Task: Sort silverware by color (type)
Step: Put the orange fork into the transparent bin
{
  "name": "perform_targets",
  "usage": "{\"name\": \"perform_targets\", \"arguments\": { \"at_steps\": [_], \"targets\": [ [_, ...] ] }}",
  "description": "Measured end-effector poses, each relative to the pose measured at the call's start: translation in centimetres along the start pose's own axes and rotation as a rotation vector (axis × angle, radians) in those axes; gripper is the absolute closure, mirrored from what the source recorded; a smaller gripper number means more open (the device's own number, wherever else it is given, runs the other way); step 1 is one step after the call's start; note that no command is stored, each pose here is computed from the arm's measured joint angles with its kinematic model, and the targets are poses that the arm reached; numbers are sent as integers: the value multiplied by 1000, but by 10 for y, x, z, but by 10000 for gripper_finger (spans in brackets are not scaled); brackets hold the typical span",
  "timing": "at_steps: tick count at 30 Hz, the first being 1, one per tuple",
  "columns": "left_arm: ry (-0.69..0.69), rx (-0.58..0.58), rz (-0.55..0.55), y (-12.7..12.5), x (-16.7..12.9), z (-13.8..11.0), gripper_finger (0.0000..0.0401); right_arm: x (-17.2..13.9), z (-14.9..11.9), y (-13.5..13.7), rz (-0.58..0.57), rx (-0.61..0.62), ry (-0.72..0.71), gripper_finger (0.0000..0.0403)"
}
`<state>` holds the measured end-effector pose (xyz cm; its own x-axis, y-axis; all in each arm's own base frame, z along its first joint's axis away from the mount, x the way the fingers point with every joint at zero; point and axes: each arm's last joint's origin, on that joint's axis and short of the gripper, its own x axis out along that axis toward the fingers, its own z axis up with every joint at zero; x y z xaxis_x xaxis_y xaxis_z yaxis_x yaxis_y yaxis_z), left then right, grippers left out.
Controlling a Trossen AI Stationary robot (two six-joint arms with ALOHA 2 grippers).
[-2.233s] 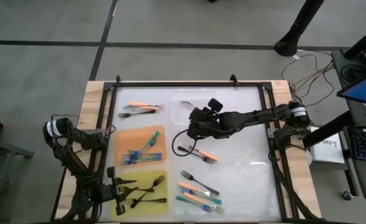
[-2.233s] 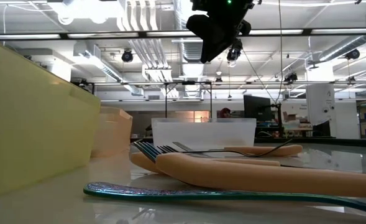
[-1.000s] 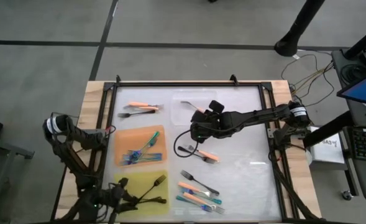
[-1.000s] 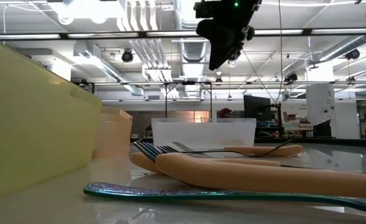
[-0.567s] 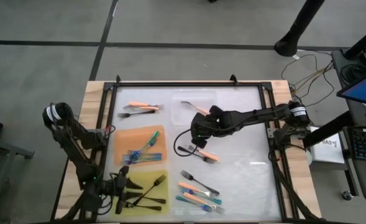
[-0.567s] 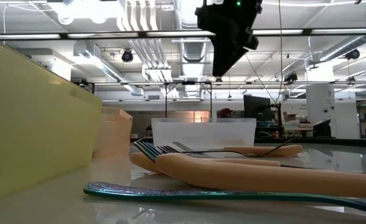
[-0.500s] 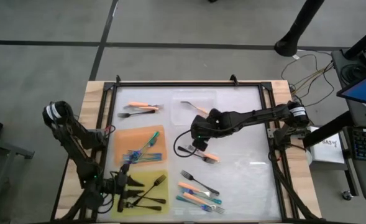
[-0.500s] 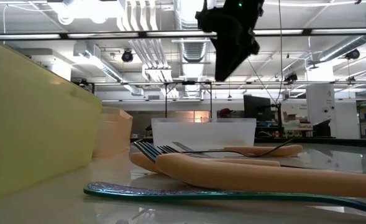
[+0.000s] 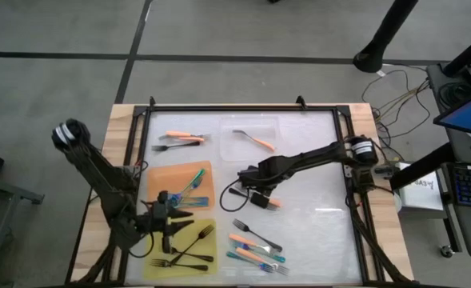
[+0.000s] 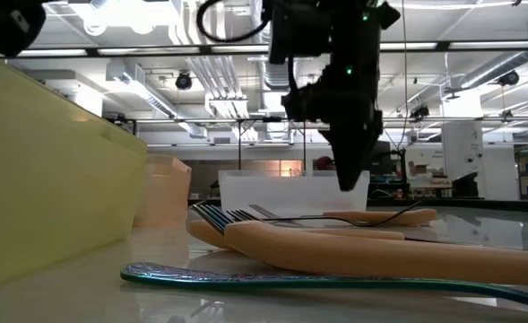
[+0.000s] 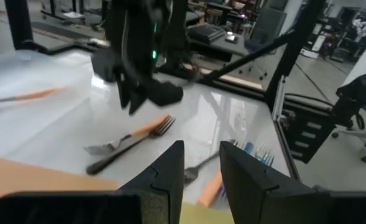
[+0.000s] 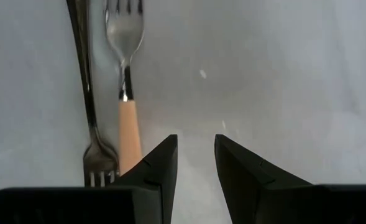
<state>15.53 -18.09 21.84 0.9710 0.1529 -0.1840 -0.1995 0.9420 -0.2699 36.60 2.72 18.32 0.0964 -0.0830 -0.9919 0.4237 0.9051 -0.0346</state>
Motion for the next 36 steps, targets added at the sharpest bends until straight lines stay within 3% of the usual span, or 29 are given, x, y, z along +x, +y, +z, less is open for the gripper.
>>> {"name": "perform_targets", "arguments": {
  "at_steps": [13,29,36],
  "targets": [
    [-38,34,-13,6,-7,20,317,6,1,16,102,-11,-23,312],
    [-52,48,8,7,-7,21,317,38,3,25,72,-92,18,293],
    [-81,51,57,8,-7,22,317,31,4,22,79,-132,-3,357]
  ]
}}
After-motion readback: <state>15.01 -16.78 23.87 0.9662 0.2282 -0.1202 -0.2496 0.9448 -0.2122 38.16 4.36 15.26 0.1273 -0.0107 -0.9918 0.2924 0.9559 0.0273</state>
